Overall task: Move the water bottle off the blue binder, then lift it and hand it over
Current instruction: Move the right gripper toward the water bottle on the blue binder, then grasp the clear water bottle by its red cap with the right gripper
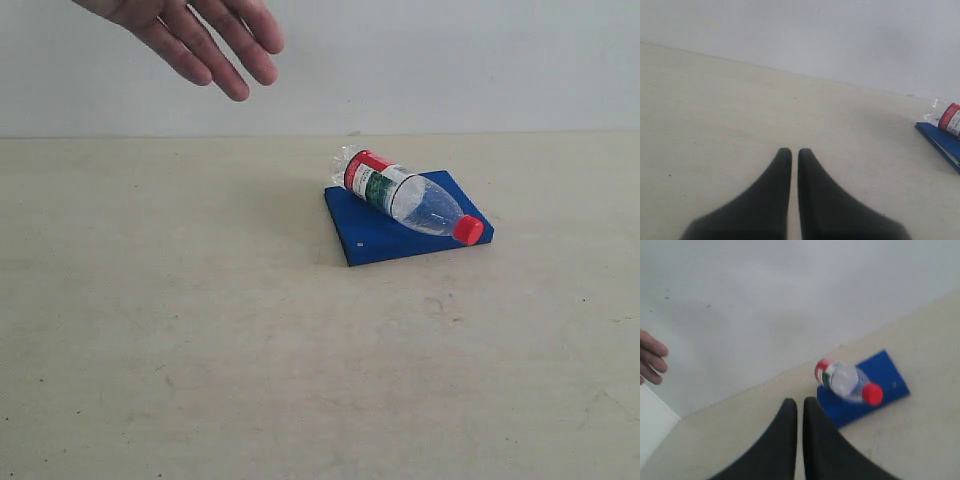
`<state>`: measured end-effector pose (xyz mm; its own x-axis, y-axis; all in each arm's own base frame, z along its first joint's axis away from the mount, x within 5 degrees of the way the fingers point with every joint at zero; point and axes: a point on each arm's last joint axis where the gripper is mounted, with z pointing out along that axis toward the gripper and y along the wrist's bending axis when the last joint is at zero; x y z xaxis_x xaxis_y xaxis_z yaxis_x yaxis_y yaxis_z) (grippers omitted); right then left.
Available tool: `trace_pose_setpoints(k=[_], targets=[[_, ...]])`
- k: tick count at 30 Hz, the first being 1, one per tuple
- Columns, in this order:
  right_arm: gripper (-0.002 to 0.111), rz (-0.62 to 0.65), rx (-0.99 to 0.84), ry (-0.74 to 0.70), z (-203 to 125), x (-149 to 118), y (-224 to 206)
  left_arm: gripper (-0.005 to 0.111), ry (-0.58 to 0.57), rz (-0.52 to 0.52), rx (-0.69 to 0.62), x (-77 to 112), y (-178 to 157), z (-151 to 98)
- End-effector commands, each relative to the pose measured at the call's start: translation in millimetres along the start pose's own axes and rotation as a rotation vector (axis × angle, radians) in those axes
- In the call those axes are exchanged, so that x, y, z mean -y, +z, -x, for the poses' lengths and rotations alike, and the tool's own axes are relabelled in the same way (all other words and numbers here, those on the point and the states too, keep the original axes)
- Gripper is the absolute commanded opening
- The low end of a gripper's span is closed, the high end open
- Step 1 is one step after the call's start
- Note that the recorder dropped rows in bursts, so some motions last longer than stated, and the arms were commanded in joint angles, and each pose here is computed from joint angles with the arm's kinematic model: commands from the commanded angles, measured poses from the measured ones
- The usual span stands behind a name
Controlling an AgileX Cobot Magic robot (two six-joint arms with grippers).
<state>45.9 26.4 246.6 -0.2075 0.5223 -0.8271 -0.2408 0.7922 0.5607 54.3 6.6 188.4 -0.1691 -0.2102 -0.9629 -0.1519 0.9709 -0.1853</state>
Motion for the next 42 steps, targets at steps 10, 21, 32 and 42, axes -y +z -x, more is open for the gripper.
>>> trace_pose_setpoints(k=[10, 21, 32, 42], targets=[[0.008, 0.251, -0.855, -0.595, 17.2, -11.5, 132.1, 0.005, 0.001, -0.008, 0.007, 0.3, 0.2, -0.4], [0.070, 0.079, -0.862, -0.705, -7.6, 29.2, 275.1, 0.005, 0.001, -0.008, 0.007, 0.3, 0.2, -0.4], [0.068, 0.082, -0.956, -0.838, -32.4, 58.0, 319.3, 0.005, 0.001, -0.008, 0.007, 0.3, 0.2, -0.4], [0.052, 0.049, -0.936, -0.871, -29.8, 60.8, 320.9, 0.005, 0.001, -0.008, 0.007, 0.3, 0.2, -0.4]])
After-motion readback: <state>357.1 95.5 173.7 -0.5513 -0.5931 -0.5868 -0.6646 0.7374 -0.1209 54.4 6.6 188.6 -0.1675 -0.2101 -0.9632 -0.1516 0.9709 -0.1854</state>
